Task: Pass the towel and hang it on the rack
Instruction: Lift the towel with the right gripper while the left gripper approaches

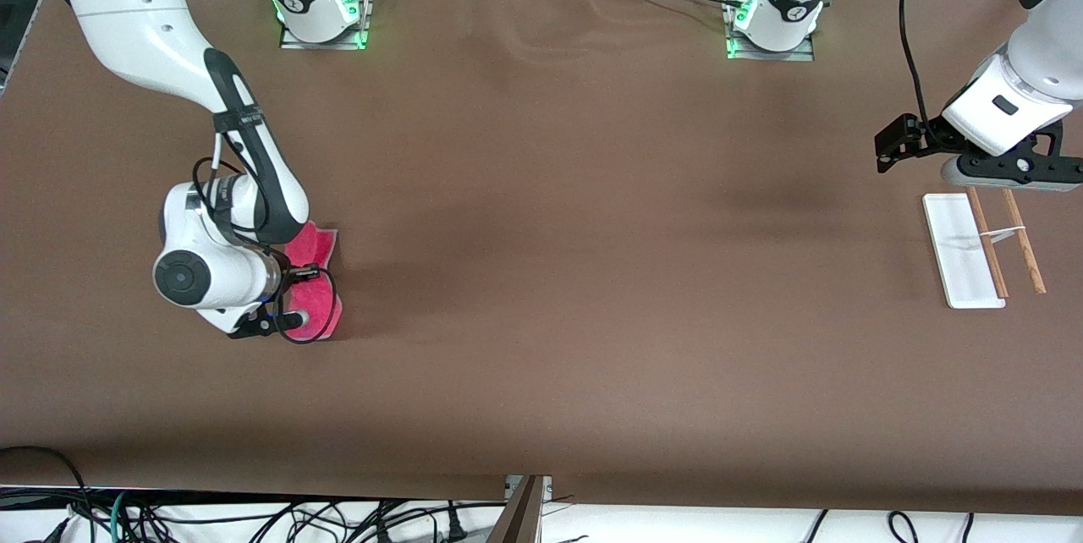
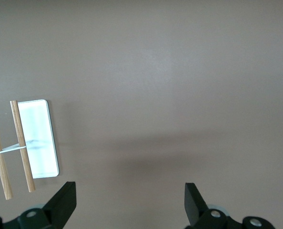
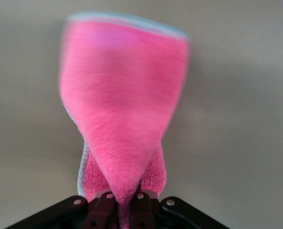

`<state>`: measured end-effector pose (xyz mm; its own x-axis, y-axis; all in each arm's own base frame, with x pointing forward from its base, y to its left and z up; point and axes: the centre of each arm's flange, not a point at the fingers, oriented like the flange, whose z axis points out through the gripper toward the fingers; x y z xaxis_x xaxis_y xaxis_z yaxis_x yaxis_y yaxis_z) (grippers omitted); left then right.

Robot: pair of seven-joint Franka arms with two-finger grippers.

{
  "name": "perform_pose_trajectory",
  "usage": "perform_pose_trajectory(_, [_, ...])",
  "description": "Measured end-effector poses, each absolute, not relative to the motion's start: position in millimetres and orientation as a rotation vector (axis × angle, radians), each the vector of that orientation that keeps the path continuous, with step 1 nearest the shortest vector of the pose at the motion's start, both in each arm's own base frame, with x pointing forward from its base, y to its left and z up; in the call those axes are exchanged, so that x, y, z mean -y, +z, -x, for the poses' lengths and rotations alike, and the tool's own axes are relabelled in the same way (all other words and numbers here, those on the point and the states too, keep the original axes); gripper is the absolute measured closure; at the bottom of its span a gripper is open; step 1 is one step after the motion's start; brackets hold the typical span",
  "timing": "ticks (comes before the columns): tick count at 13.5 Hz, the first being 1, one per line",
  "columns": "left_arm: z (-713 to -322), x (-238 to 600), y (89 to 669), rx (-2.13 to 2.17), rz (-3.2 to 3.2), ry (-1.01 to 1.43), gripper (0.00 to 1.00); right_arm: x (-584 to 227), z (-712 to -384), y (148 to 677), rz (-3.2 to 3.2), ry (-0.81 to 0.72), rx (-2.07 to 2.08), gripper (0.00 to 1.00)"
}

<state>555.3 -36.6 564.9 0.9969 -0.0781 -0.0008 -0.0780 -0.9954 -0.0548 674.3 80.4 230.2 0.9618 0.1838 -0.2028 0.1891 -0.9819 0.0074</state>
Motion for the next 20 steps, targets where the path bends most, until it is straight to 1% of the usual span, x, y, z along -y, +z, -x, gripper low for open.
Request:
perform_pose_trajectory(3, [-556, 39, 563, -0.121, 3.095, 0.005, 0.00, -98, -680, 293, -3.096, -0.207, -0.330, 0.94])
perform_pose_trajectory(7, [-553, 49, 546, -0.111, 3.199, 0.145, 0.00, -153, -681, 371, -3.186, -0.190, -0.413, 0.94])
perform_pose_trajectory(9, [-556, 60, 532, -0.127, 3.274, 0.208, 0.00, -182, -680, 399, -3.226, -0.157, -0.478, 0.94])
perform_pose_trajectory(13, [-572, 97, 482, -0.169, 3.538, 0.410, 0.00, -259, -660, 422, -3.243, -0.112, -0.682, 0.94])
perform_pose_trajectory(15, [-584, 115, 449, -0.246, 3.704, 0.486, 0.00, -304, -646, 430, -3.232, -0.057, -0.779, 0.94])
perform_pose_trajectory(18, [-598, 146, 400, -0.492, 3.940, 0.495, 0.00, -362, -626, 439, -3.260, 0.061, -0.758, 0.94])
perform_pose_trajectory(20, [-603, 168, 375, -0.661, 4.059, 0.433, 0.00, -392, -614, 443, -3.284, 0.120, -0.727, 0.94])
